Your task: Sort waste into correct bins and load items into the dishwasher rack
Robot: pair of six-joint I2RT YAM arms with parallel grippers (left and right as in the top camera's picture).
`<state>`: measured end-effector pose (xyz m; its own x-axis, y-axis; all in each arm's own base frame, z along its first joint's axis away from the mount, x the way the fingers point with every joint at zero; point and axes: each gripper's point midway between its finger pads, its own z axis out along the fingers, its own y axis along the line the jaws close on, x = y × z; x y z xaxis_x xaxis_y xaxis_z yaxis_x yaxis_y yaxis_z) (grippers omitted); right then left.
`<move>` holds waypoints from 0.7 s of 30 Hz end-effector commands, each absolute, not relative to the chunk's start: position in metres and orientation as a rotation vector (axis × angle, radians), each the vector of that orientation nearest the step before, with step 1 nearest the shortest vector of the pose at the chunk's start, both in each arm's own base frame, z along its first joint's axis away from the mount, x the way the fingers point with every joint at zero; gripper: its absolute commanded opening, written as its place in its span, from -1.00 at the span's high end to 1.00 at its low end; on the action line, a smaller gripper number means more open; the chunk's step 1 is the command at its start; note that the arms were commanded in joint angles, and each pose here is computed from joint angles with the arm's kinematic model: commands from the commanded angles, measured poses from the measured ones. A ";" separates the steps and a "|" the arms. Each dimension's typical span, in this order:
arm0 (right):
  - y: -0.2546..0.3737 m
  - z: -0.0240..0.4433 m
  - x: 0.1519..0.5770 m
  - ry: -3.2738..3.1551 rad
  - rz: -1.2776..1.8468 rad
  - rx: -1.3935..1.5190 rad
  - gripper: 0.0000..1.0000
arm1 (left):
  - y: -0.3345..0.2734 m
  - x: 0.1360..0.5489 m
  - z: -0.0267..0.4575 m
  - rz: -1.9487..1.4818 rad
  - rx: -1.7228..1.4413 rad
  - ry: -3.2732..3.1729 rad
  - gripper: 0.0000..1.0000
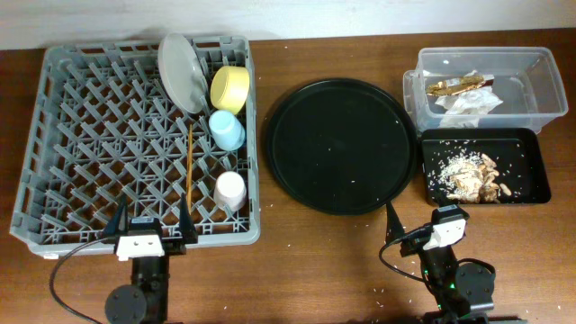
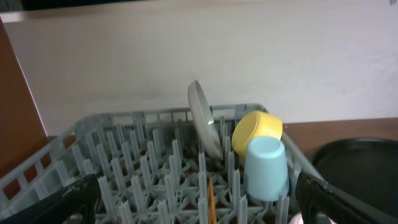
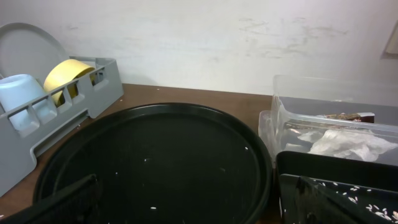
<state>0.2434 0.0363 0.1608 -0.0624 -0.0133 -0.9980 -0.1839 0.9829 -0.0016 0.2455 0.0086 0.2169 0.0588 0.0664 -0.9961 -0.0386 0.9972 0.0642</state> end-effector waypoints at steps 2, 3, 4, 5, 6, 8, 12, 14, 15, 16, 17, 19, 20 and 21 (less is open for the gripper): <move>0.034 0.158 0.244 1.634 0.127 -0.148 -0.97 | 0.000 0.246 0.191 0.118 0.139 1.520 -0.99; 0.034 0.158 0.244 1.634 0.127 -0.148 -0.97 | -0.001 0.246 0.186 0.125 0.159 1.522 -0.99; 0.034 0.158 0.244 1.634 0.127 -0.148 -0.97 | -0.001 0.246 0.183 0.124 0.161 1.535 -0.99; 0.034 0.158 0.244 1.634 0.127 -0.148 -0.97 | -0.001 0.247 0.178 0.130 0.170 1.555 -0.99; 0.034 0.158 0.244 1.634 0.127 -0.148 -0.97 | -0.001 0.246 0.170 0.138 0.183 1.584 -0.99; 0.034 0.158 0.244 1.634 0.127 -0.148 -0.97 | -0.001 0.246 0.158 0.135 0.187 1.635 -0.99; 0.034 0.158 0.244 1.634 0.127 -0.148 -0.97 | -0.001 0.246 0.158 0.138 0.185 1.635 -0.99; 0.034 0.158 0.244 1.634 0.127 -0.148 -0.97 | -0.001 0.246 0.158 0.138 0.185 1.635 -0.99; 0.034 0.158 0.244 1.634 0.127 -0.148 -0.97 | -0.001 0.246 0.158 0.138 0.185 1.635 -0.99; 0.034 0.158 0.244 1.633 0.127 -0.148 -0.97 | -0.001 0.246 0.158 0.138 0.185 1.635 -0.99; 0.034 0.158 0.244 1.634 0.127 -0.148 -0.97 | -0.001 0.246 0.158 0.138 0.185 1.635 -0.99; 0.034 0.158 0.244 1.634 0.127 -0.148 -0.97 | -0.001 0.246 0.158 0.138 0.185 1.635 -0.99; 0.034 0.158 0.244 1.634 0.127 -0.148 -0.97 | -0.001 0.246 0.158 0.138 0.185 1.635 -0.99; 0.034 0.158 0.244 1.634 0.127 -0.148 -0.97 | -0.001 0.246 0.158 0.138 0.185 1.635 -0.99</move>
